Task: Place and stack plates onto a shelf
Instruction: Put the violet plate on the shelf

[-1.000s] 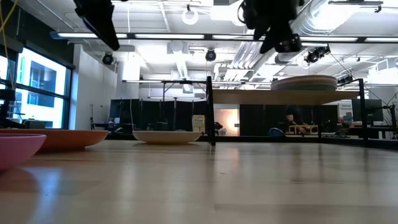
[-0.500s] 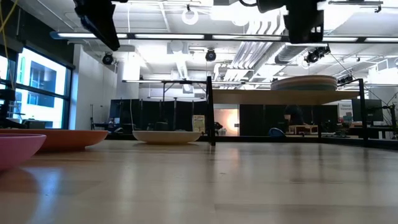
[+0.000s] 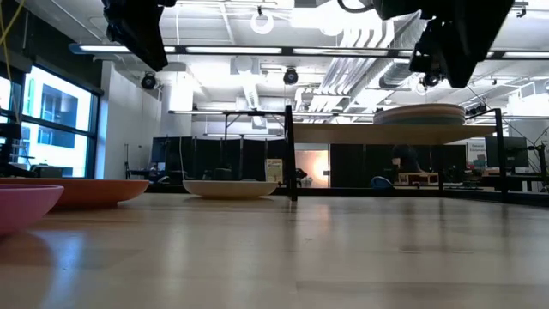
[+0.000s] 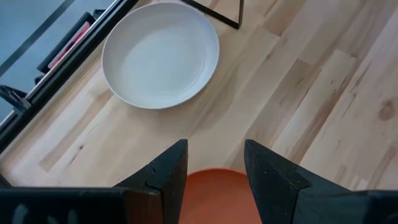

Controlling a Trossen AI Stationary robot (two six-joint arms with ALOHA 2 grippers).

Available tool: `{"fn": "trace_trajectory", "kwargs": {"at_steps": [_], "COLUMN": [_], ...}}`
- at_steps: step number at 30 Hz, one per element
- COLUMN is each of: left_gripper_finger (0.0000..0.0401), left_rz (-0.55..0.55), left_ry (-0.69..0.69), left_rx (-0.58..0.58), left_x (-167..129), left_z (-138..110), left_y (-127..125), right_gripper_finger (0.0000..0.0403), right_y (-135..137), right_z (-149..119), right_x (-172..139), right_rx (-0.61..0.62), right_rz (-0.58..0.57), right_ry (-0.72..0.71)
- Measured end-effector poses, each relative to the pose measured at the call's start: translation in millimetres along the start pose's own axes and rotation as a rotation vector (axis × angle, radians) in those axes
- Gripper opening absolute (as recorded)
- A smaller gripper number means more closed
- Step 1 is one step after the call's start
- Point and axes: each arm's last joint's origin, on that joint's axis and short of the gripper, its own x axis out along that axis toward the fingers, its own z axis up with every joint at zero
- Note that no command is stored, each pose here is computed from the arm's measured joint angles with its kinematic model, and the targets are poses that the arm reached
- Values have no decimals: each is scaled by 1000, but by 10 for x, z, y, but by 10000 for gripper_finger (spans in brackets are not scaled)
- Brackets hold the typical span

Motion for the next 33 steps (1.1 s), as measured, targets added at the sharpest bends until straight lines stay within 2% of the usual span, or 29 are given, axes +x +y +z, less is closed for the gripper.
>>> {"fn": "trace_trajectory", "kwargs": {"at_steps": [6,21,26,33], "left_gripper_finger": [147,147,147,147], "left_rz": [11,59,62,54], "left_ry": [16,104,115,127], "left_rx": [-2,30,30,41], "left_x": [44,310,376,407], "left_z": [1,6,12,10], "left_y": [-28,-207,-254,-277], "right_gripper_finger": [124,124,124,124], "right_y": [81,283,292,270], "right_z": [-34,-254,-274,-258], "right_x": [151,759,871,1012], "right_rx": [-166,-509,-543,-542], "right_rz": [-64,-142,-227,-241], "right_ry": [20,272,271,294]}}
